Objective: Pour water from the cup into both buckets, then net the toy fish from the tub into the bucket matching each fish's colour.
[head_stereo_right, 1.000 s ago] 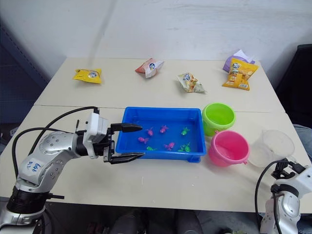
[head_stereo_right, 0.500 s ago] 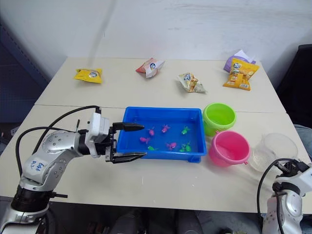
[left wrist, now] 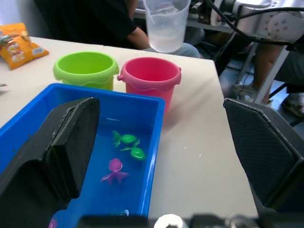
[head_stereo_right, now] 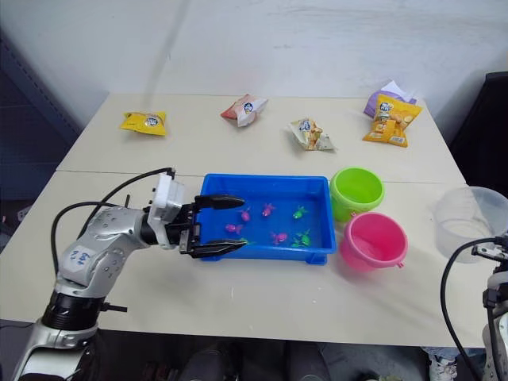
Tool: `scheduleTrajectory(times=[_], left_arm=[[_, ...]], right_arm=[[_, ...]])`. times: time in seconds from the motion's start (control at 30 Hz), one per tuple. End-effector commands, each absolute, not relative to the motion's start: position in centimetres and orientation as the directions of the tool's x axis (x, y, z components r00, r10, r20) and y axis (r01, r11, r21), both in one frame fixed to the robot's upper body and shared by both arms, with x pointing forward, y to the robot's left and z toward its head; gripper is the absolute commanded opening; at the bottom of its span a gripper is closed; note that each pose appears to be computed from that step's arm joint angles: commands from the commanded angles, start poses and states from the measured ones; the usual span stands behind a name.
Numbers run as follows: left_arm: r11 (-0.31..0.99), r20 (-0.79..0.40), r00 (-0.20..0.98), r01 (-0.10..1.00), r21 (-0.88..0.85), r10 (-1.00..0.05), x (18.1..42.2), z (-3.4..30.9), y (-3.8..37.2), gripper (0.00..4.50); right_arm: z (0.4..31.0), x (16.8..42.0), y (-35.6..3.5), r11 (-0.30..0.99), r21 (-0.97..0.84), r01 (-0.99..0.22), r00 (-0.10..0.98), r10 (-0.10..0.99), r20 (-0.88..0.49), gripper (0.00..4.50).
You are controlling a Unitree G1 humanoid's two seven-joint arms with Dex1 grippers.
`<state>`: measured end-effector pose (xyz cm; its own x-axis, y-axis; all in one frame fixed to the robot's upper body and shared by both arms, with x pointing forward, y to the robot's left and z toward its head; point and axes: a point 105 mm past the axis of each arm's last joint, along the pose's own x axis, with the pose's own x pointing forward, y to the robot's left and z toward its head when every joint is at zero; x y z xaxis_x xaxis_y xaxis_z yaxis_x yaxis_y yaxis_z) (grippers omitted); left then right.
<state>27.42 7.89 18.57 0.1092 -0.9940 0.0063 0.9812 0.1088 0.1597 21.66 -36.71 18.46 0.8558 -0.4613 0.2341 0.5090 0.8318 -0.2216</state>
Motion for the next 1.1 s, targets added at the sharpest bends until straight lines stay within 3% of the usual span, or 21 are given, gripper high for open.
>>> scheduleTrajectory(times=[0.03, 0.4, 0.7, 0.77, 1.1], left_arm=[[0.074, 0.008, 0.074, 0.976, 0.205, -0.997, 27.4, 18.9, 7.3, 4.5], [0.039, -0.001, 0.04, 0.975, 0.219, -0.999, 27.5, 17.9, 6.3, 4.5], [0.046, -0.003, 0.048, 0.974, 0.22, -0.999, 27.4, 17.7, 6.4, 4.5], [0.065, 0.04, 0.058, 0.977, 0.202, -0.997, 27.5, 18.3, 6.4, 4.5], [0.071, 0.044, 0.064, 0.976, 0.204, -0.997, 27.6, 18.4, 6.3, 4.5]], right_arm=[[21.1, 21.8, -35.1, 0.802, -0.371, 0.469, 0.876, -0.37, 0.308, 0.09], [22.1, 22.9, -32.0, 0.558, -0.76, 0.334, 0.942, -0.161, 0.296, 0.09], [21.8, 23.2, -32.1, 0.517, -0.79, 0.33, 0.943, -0.143, 0.3, 0.09], [21.6, 23.2, -32.3, 0.509, -0.792, 0.337, 0.941, -0.149, 0.305, 0.09], [21.3, 23.3, -31.7, 0.389, -0.861, 0.327, 0.944, -0.095, 0.316, 0.09]])
